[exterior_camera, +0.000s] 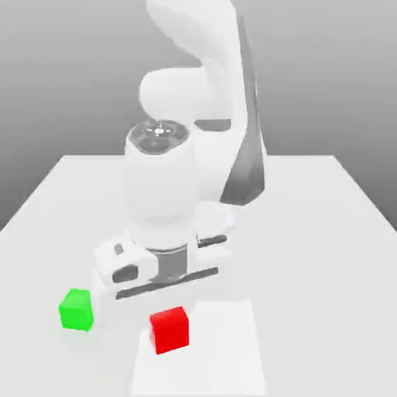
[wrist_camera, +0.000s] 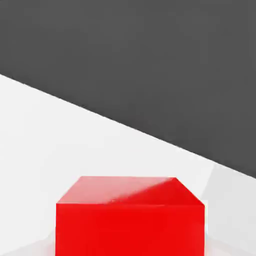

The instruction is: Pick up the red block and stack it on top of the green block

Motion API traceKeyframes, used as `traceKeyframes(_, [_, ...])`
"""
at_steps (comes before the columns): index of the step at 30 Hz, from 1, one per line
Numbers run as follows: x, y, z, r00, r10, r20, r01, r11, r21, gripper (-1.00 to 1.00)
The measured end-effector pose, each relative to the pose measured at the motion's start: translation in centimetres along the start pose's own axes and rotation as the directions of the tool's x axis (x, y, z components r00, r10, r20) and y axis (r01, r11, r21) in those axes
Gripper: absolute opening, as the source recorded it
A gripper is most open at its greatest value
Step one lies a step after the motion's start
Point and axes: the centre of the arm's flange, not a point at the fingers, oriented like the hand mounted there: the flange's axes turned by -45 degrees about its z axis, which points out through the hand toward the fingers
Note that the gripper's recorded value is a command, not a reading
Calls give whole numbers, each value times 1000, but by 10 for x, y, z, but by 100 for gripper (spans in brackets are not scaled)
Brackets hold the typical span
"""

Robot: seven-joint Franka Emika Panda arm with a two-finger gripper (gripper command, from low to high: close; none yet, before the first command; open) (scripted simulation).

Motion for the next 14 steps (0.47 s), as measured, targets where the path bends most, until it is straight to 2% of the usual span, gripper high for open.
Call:
traceKeyframes(4, [-85,75,-14,956,295,2,-295,956,6,-100])
traceKeyframes(11, [-98,76,38,944,329,0,-329,944,14,-100])
traceKeyframes(12, [-99,75,45,944,331,1,-331,944,13,100])
traceKeyframes(14, [-99,75,45,944,331,1,-331,944,13,100])
